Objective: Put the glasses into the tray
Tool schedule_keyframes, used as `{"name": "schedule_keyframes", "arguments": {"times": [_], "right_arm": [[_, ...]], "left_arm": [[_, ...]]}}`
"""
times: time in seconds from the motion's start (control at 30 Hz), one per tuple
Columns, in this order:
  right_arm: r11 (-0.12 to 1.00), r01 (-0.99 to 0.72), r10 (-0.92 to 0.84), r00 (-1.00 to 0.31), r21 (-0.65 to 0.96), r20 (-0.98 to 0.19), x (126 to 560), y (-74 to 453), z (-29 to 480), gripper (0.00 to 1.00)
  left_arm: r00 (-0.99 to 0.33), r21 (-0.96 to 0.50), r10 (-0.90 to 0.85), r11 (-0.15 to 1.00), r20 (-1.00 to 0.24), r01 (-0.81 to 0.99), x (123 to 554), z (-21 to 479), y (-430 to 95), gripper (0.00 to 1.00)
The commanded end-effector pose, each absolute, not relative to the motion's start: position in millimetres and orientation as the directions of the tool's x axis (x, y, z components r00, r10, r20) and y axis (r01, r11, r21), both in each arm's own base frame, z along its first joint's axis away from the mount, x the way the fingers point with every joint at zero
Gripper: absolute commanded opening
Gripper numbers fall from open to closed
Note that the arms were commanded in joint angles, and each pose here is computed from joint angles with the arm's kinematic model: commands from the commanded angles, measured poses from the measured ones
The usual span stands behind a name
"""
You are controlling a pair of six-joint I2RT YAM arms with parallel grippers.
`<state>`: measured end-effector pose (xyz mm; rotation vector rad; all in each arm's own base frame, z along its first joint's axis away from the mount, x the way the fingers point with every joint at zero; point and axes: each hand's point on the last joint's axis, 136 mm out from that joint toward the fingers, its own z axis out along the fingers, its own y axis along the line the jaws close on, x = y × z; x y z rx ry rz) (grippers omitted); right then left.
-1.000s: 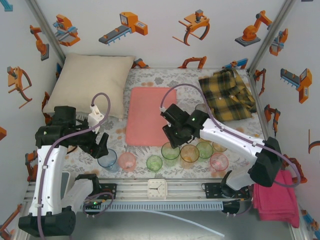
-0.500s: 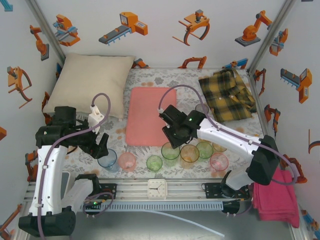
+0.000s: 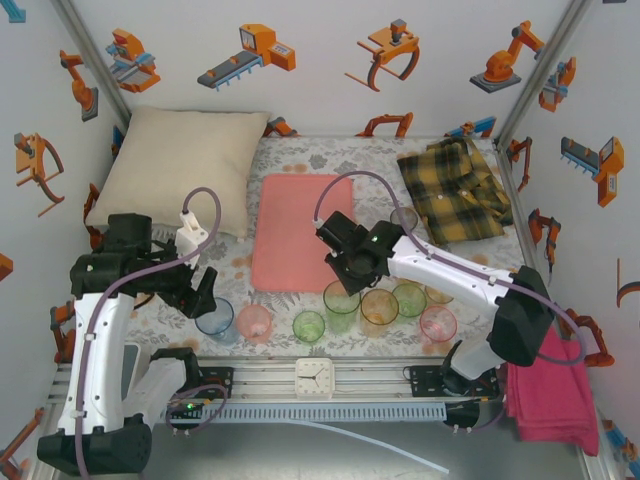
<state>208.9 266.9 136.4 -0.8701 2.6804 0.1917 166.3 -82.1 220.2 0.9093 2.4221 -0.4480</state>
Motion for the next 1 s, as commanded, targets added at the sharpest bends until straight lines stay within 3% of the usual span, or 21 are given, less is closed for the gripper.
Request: {"name": "schedule_keyframes", "arguments": {"times": [0.0,0.37,0.97], "right_arm": [[0.799,-0.602,-0.563,-0.748,-0.001,-0.352,212.4,266.9,138.3,0.23],[0.793,-0.609,-0.570,-0.740,-0.004,-0.358,213.8,268.4,142.3,0.11],[0.786,-0.618,-0.581,-0.728,-0.018,-0.364,213.1,265.2,154.6,0.09]], "left_arm": [[-0.653,-0.138,0.513,0.718,-0.557,0.682,160.3,217.6,-83.6,0.78],[-0.653,-0.138,0.511,0.720,-0.559,0.681,160.0,217.3,-83.6,0.78],[-0.647,-0.133,0.510,0.719,-0.567,0.683,160.1,219.9,-84.0,0.78]]}}
